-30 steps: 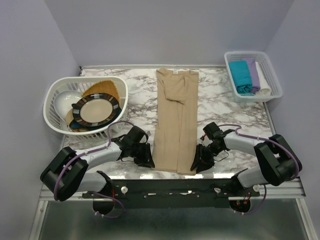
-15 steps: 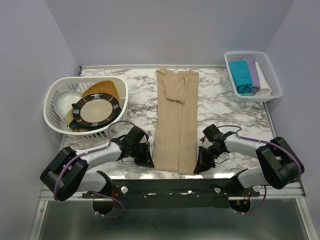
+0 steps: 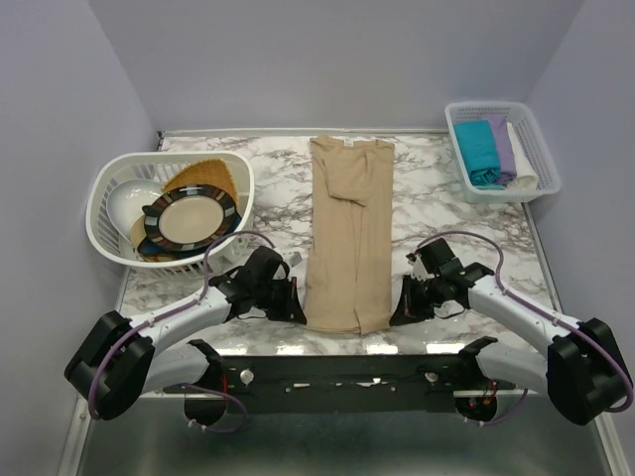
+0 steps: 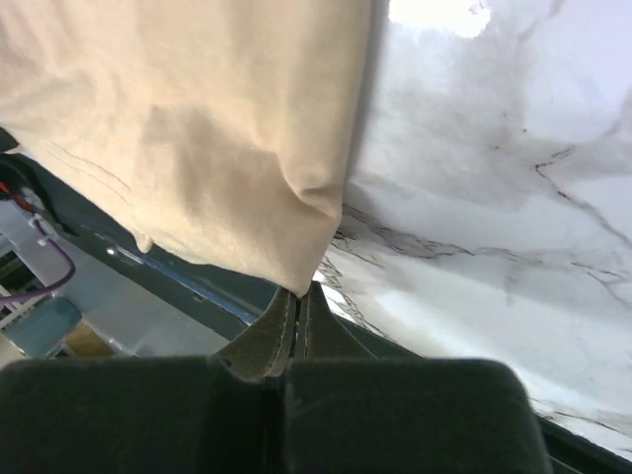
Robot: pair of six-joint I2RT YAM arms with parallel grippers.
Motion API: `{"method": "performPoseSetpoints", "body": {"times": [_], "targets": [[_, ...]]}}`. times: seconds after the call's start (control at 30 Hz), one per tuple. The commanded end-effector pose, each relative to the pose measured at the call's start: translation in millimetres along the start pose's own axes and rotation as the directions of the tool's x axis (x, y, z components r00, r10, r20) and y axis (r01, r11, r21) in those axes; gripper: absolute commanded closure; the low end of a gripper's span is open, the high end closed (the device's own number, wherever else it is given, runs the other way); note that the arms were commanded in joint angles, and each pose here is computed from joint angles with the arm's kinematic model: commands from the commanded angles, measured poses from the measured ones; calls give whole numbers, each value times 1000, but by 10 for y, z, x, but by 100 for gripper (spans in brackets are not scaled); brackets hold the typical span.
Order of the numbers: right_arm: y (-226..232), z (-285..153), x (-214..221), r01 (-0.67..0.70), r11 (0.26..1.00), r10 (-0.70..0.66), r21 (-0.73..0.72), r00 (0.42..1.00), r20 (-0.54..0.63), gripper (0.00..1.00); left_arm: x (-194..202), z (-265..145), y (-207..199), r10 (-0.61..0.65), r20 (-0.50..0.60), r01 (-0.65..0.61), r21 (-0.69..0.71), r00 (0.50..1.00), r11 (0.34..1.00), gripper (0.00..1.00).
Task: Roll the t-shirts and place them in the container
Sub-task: Roll the T-shirt to the center of the board.
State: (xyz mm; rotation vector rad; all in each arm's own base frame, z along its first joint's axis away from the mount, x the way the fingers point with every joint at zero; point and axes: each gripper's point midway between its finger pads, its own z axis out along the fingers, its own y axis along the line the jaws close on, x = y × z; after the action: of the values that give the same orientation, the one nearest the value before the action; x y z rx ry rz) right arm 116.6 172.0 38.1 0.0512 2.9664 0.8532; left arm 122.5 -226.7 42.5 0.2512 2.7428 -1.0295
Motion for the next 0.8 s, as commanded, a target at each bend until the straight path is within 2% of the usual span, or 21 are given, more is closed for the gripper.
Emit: {"method": "performPoseSetpoints", "body": {"times": [0.0, 0.33, 0.77], "targets": [[55, -95, -128, 45, 999, -44, -9, 998, 46, 100, -197, -70, -125, 53, 63, -56, 56, 997, 997, 100], [39, -177, -451, -4, 1000, 8, -28, 992, 127, 100, -503, -97, -17, 57, 156, -60, 13, 986, 998, 100], [233, -227, -881, 37, 996, -22, -77, 980, 196, 100, -1030, -59, 8, 147, 260, -134, -68, 954, 989, 100]]}}
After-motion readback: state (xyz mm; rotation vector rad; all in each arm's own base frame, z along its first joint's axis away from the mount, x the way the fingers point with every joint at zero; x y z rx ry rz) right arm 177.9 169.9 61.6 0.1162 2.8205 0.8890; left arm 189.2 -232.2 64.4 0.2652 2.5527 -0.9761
